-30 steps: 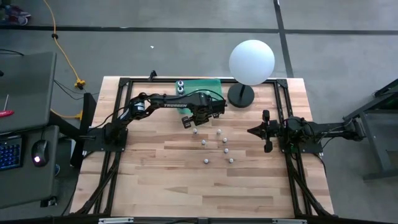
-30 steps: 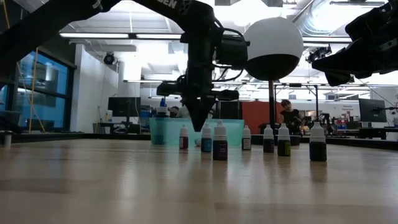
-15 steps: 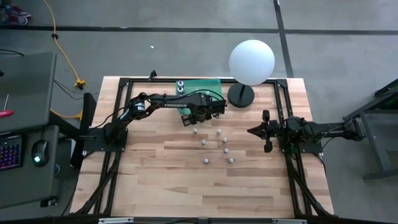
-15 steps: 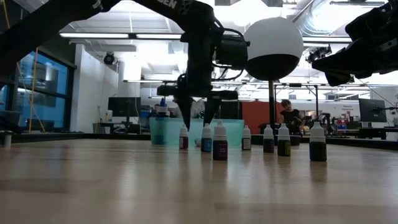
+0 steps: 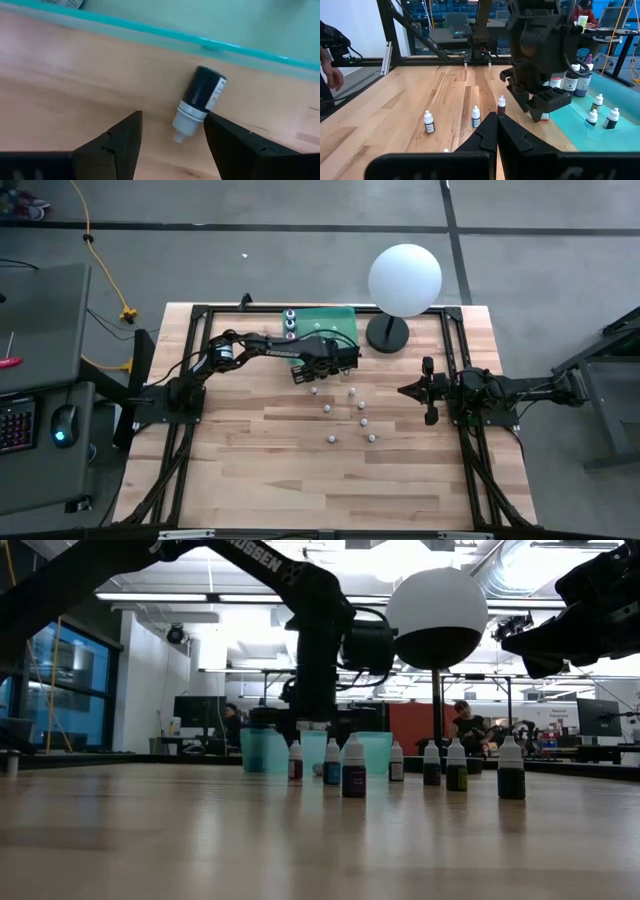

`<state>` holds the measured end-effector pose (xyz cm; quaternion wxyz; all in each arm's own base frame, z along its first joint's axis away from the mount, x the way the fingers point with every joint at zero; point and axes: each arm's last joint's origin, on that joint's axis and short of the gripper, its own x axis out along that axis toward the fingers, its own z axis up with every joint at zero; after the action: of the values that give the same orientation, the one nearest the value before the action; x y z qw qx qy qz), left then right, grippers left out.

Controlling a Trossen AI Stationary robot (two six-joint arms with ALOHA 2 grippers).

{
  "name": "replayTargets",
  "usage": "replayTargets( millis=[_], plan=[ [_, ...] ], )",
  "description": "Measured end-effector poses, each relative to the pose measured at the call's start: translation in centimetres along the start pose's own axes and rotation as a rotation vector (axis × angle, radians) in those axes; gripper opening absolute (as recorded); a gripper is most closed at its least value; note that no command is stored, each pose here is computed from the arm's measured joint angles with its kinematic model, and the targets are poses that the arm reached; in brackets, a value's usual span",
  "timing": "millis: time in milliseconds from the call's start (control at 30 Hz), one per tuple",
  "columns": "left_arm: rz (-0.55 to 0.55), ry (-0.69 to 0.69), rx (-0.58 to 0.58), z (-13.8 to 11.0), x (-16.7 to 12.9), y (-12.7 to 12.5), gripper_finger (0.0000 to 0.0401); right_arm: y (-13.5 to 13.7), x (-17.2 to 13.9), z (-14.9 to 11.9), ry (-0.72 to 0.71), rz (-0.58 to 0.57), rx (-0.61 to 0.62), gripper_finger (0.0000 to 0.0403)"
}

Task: Pick & Place food coloring
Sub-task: Put the small red food coloring bottle into the green bin

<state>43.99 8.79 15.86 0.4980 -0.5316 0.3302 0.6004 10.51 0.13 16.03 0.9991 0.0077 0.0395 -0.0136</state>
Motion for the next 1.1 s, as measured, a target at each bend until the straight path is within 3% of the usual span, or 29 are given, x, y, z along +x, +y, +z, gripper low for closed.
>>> replayTargets(
  millis=[367,833,1100],
  plan=[
    [-0.050,-0.033,0.145,0.02,0.15,-0.42,0.0209,0.00,0.00,0.00,0.000,0.000,0.000,0.0000],
    [-0.041,-0.055,0.414,0.08,0.21,-0.41,0.0209,0.00,0.00,0.01,0.000,0.000,0.000,0.0000],
    [-0.036,-0.056,0.496,0.05,0.22,-0.38,0.0209,0.00,0.00,0.00,0.000,0.000,0.000,0.0000]
  ],
)
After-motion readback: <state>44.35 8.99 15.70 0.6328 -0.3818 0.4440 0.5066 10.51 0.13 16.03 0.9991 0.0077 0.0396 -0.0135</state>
